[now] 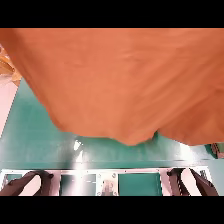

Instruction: Fold the shirts.

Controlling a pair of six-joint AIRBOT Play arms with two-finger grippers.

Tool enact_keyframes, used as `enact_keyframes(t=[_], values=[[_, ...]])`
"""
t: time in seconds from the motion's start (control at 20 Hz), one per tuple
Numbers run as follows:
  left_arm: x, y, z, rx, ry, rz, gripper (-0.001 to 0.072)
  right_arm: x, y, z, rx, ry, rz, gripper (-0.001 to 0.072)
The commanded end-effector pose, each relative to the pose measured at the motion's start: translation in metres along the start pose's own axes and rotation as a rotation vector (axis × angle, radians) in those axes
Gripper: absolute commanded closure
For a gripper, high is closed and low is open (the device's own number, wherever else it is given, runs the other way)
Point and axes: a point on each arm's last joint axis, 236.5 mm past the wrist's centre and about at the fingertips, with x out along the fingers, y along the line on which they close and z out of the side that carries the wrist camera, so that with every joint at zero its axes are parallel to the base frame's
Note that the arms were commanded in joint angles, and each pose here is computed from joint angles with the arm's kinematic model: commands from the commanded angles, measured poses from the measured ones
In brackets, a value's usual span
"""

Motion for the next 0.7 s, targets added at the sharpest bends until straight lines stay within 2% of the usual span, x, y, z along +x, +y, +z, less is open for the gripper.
enact_keyframes(t=[0.0,0.15,0.35,0.65], values=[[0.059,0.053,-0.058,-0.109,0.138,-0.01,0.0684,0.054,-0.034,-0.087,0.09,0.186,0.052,0.0695],[0.133,0.086,-0.114,-0.193,0.249,-0.061,0.0684,0.11,-0.054,-0.168,0.16,0.313,0.074,0.0695],[0.221,0.133,-0.206,-0.307,0.392,-0.011,0.0684,0.18,-0.083,-0.275,0.258,0.458,0.038,0.0695],[0.299,0.127,-0.335,-0.445,0.591,-0.06,0.0679,0.21,-0.111,-0.442,0.402,0.735,-0.017,0.0689]])
